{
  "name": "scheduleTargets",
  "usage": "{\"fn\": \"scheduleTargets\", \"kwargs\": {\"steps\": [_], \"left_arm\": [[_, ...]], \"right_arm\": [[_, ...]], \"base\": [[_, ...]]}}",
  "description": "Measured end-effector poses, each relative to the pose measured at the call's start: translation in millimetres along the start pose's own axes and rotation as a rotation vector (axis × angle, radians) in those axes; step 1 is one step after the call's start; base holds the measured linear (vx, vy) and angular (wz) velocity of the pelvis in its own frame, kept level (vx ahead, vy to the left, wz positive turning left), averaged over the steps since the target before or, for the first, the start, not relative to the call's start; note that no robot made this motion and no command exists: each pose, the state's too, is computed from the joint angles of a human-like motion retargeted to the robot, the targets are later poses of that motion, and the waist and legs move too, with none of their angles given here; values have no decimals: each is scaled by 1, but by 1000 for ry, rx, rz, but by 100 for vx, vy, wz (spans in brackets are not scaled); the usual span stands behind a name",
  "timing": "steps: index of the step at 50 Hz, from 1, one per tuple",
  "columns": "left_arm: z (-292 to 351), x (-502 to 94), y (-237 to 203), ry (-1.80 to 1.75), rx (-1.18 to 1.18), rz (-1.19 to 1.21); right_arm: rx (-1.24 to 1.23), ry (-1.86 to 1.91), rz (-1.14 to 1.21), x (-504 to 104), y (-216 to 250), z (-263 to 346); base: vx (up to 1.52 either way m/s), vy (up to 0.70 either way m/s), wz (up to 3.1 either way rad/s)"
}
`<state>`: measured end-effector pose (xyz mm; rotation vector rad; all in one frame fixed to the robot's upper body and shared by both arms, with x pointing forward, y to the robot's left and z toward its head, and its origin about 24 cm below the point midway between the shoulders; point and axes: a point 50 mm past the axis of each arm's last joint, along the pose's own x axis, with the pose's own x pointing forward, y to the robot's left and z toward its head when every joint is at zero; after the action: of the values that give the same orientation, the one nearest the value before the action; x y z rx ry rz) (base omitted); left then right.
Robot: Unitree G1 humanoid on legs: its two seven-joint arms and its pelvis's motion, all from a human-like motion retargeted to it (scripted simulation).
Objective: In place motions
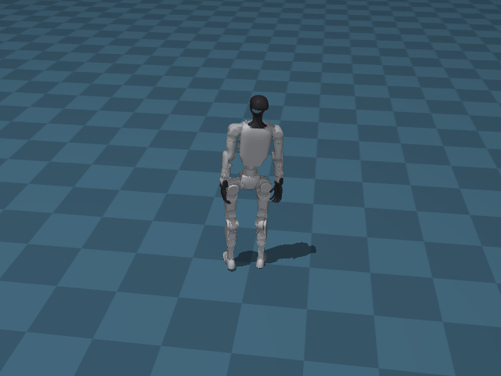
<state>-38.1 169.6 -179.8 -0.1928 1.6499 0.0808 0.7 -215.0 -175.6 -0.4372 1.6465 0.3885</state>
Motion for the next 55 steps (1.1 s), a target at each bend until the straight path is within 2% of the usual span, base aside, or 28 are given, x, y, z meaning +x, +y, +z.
{"fn": "scheduleTargets", "kwargs": {"steps": [55], "left_arm": [[-2, 0, 2, 17, 0, 4]], "right_arm": [[-37, 8, 3, 0, 1, -1]], "base": [[0, 0, -2]]}}
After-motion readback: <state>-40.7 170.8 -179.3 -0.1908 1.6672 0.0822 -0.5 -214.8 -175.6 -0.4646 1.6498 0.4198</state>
